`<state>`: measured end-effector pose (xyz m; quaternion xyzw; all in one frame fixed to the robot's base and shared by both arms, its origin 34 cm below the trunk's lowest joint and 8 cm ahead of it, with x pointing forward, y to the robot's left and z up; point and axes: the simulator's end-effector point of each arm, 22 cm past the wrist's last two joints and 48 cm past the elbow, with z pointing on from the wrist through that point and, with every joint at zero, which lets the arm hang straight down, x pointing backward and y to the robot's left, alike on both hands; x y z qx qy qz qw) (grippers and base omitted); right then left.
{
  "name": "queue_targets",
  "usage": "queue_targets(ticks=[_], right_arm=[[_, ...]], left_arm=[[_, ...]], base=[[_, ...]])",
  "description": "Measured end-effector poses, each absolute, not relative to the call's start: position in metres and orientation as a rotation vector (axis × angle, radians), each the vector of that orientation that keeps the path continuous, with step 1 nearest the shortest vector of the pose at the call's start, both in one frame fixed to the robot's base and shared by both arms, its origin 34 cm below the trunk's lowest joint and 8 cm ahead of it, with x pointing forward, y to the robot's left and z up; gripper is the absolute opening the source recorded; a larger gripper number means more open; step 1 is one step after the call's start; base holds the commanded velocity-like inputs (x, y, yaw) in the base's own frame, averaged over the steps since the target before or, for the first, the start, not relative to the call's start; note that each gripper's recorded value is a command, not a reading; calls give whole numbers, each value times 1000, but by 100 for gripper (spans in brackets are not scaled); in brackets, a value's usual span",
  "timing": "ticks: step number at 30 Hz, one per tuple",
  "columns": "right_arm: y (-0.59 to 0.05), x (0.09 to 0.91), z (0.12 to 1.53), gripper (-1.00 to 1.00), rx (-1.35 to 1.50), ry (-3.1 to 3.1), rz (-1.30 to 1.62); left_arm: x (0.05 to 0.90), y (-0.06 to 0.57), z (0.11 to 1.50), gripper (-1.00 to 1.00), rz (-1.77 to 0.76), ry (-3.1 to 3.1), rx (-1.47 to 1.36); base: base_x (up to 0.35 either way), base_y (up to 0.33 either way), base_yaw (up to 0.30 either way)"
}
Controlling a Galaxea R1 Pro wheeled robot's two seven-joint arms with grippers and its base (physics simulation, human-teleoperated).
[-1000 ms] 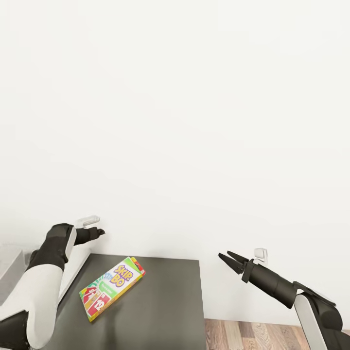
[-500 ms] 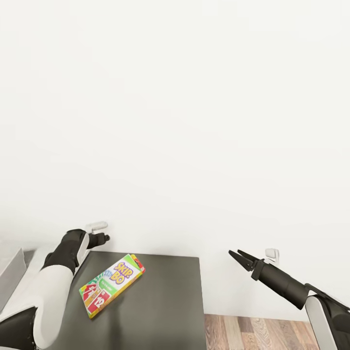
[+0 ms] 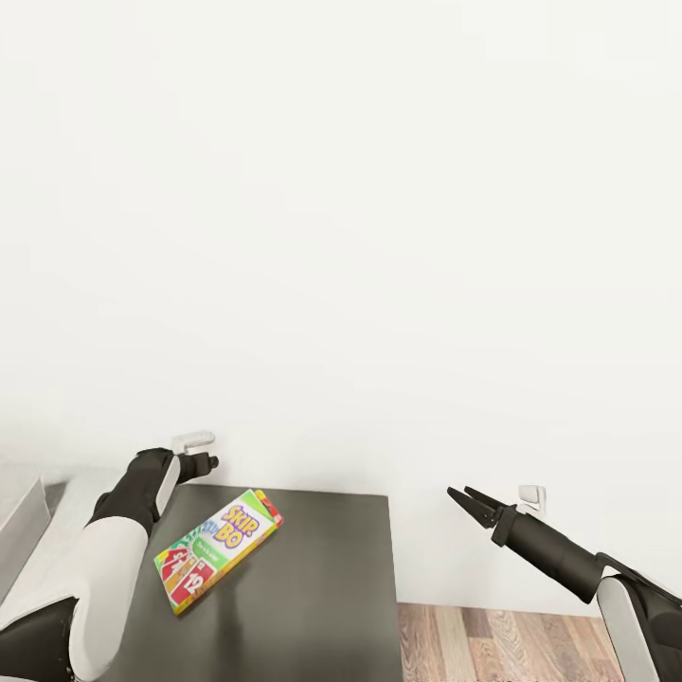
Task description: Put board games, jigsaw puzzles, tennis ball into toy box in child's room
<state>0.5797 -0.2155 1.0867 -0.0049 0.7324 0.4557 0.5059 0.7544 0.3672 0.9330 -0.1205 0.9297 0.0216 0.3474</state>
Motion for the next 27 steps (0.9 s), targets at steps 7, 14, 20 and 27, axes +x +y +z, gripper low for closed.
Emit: queue_targets(ticks=[7, 14, 20, 27], right_arm=[[-216, 581, 1081, 100, -5, 1777, 1100], [-216, 582, 1076, 100, 2, 1788, 1102], [-216, 582, 1071, 100, 8, 1797, 1104], [-216, 583, 1065, 100, 15, 1808, 1107]], left_arm=[[755, 367, 926, 100, 56, 2412, -314], [749, 363, 908, 100, 41, 2444, -325], [743, 362, 894, 100, 51, 2472, -338], [733, 365, 878, 100, 100, 2508, -366]], base=[[0, 0, 0], [0, 0, 0], [0, 0, 0], [0, 0, 0]])
